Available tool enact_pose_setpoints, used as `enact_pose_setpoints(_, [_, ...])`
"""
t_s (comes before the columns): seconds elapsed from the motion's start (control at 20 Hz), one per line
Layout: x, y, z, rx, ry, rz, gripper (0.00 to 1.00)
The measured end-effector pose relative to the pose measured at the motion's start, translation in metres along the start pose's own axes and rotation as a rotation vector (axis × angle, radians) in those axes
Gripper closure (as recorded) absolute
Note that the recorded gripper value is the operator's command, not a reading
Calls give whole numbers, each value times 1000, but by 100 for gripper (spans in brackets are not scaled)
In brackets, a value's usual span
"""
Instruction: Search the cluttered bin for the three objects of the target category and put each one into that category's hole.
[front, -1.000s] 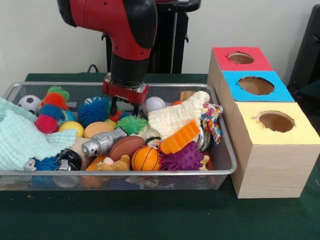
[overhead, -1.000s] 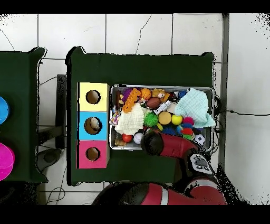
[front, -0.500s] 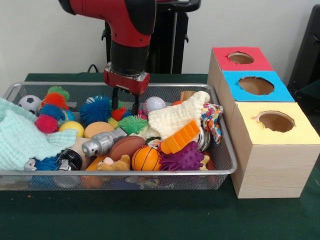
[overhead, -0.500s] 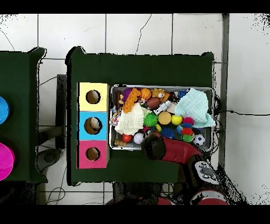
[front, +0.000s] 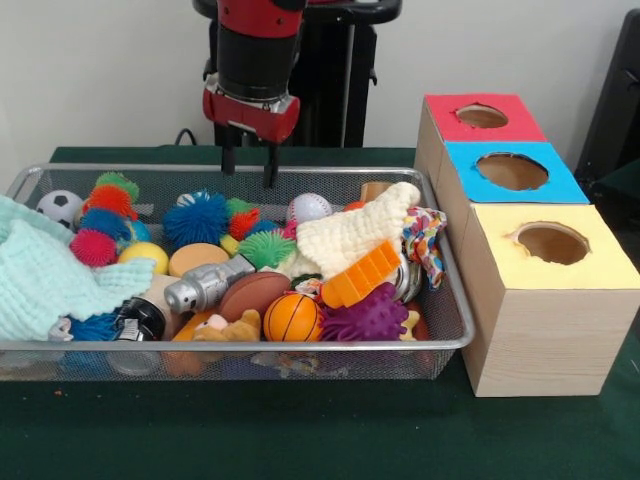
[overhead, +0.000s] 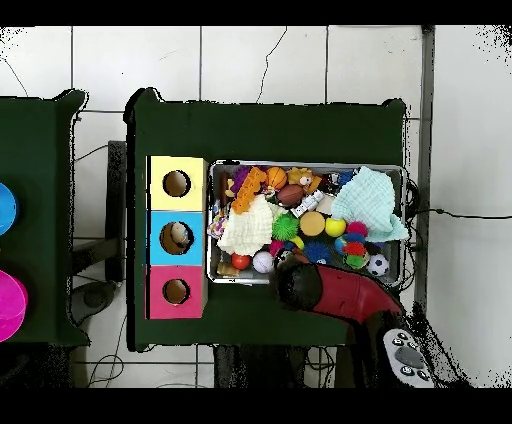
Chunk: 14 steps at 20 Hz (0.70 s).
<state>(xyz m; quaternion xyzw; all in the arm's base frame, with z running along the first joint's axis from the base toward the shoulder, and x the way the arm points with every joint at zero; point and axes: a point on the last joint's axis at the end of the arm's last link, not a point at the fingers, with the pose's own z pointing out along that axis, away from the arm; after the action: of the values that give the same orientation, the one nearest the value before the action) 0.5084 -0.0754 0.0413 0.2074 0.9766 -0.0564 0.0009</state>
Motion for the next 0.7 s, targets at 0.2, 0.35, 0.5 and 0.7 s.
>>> enact_pose_setpoints(0.2, [-16, 3, -23, -24, -11, 30, 0])
enact_pose_setpoints(0.35, [-29, 10, -34, -63, -31, 52, 0])
enact_pose_setpoints(0.5, [-38, 16, -40, -94, -39, 68, 0])
enact_pose_setpoints(0.7, [-41, 29, -42, -121, -38, 72, 0])
